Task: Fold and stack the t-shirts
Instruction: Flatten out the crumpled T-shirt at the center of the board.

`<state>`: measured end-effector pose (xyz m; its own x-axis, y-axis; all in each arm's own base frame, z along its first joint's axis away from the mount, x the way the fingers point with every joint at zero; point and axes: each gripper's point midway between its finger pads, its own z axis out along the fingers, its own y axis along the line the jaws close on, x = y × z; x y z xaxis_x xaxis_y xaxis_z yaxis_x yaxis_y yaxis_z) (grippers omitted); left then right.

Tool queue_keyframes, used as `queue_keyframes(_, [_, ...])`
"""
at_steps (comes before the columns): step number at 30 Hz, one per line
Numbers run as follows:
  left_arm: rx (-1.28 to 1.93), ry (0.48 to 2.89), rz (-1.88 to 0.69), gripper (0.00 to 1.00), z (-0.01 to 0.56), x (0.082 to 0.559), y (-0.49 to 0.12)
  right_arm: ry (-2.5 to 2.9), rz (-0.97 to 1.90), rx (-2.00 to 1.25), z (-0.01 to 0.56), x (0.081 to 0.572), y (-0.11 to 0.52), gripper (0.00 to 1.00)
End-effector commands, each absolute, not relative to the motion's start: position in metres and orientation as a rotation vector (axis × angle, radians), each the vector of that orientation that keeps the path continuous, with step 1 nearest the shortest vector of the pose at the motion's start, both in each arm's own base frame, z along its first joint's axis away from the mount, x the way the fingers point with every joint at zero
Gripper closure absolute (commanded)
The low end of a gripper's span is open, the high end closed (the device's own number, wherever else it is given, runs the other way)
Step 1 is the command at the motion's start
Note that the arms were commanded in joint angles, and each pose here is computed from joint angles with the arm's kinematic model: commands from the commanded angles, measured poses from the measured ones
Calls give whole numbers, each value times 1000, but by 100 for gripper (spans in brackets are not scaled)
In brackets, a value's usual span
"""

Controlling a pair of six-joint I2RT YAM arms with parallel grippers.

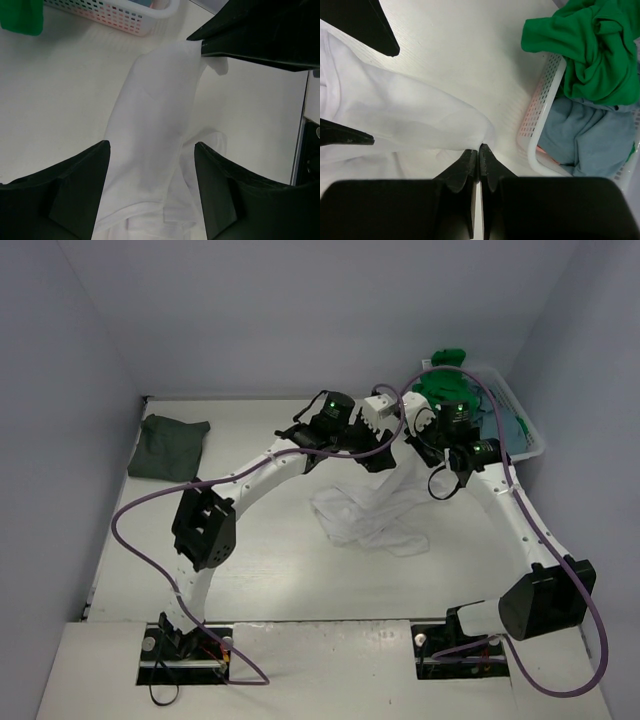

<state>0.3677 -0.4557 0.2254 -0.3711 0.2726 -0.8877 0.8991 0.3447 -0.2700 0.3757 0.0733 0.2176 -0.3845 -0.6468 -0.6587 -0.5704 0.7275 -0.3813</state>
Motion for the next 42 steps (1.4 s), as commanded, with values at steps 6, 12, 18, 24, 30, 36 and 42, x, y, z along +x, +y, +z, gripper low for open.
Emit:
queue_keyframes(6, [1012, 1584, -1137, 38, 335, 335, -476, 2023, 202, -973, 220, 370, 130, 100])
queue_keyframes(12, [955, 1512, -1208, 38, 371, 333, -480, 1918, 459, -894, 242, 358, 163, 100])
queue_keyframes(18, [861, 1494, -1265, 46, 392, 338, -481, 1797, 589, -853, 275, 345, 167, 100])
queue_keyframes(24, [898, 1492, -1314, 92, 374, 336, -493, 1760, 593, -861, 289, 336, 166, 100])
queue_keyframes(30, [915, 1489, -1326, 95, 371, 333, -495, 1738, 606, -870, 299, 332, 168, 100])
queue_keyframes(36, [926, 1504, -1344, 93, 365, 334, -500, 1730, 630, -885, 298, 329, 170, 100])
queue_keyframes(42, [969, 1511, -1369, 92, 358, 324, -514, 1712, 652, -888, 303, 327, 171, 100])
